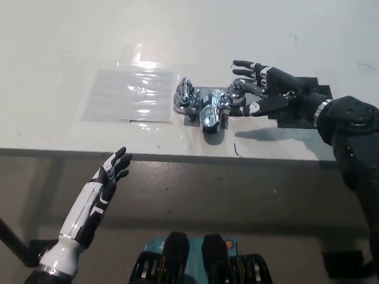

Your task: The faucet is at the center of the desk and the robot turn off the faucet by turning the right faucet handle using the right hand

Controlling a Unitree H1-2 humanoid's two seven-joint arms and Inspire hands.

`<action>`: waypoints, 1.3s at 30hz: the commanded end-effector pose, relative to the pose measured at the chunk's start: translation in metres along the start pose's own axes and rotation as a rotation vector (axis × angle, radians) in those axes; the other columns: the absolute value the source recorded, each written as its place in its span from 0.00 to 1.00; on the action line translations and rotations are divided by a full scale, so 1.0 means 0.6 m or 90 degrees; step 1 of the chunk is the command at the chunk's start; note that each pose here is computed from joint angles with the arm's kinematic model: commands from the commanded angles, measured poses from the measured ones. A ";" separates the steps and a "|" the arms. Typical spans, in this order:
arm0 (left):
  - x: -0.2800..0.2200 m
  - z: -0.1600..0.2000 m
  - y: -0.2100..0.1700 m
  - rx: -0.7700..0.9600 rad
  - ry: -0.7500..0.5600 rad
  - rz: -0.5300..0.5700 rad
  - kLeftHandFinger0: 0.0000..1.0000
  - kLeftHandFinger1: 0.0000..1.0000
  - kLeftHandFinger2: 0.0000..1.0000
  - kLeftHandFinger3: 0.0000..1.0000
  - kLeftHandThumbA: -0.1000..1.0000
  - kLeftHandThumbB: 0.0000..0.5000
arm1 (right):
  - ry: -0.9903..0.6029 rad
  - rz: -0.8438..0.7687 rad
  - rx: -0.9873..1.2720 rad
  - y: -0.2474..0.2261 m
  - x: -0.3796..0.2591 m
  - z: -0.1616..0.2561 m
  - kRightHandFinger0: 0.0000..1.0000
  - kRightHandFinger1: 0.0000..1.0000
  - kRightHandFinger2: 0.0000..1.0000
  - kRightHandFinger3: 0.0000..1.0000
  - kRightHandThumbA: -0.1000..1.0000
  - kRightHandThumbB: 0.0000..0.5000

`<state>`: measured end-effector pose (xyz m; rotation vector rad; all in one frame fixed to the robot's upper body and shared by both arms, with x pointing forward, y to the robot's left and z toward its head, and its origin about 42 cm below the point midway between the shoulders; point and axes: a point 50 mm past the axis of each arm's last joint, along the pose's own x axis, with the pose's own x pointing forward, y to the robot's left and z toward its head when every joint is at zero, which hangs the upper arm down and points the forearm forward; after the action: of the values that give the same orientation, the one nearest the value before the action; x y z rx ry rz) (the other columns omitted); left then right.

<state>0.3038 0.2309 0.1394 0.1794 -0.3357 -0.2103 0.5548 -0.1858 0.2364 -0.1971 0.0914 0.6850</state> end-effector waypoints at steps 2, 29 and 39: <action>0.012 0.021 0.008 0.011 -0.035 -0.014 1.00 1.00 1.00 1.00 0.97 0.51 | -0.099 0.065 0.014 0.073 0.047 0.073 1.00 1.00 1.00 1.00 1.00 0.77; 0.013 0.024 0.013 0.013 -0.034 -0.011 1.00 1.00 1.00 1.00 0.98 0.53 | -0.214 -0.470 0.140 0.250 0.098 0.086 1.00 1.00 1.00 1.00 1.00 0.39; 0.016 0.027 0.018 0.023 -0.038 -0.014 1.00 1.00 1.00 1.00 0.99 0.53 | -0.240 -0.571 0.163 0.301 0.105 0.126 1.00 1.00 1.00 1.00 1.00 0.14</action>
<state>0.3042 0.2312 0.1391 0.1771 -0.3321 -0.2082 0.5128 -0.0825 0.1972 0.0483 -0.0075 0.0267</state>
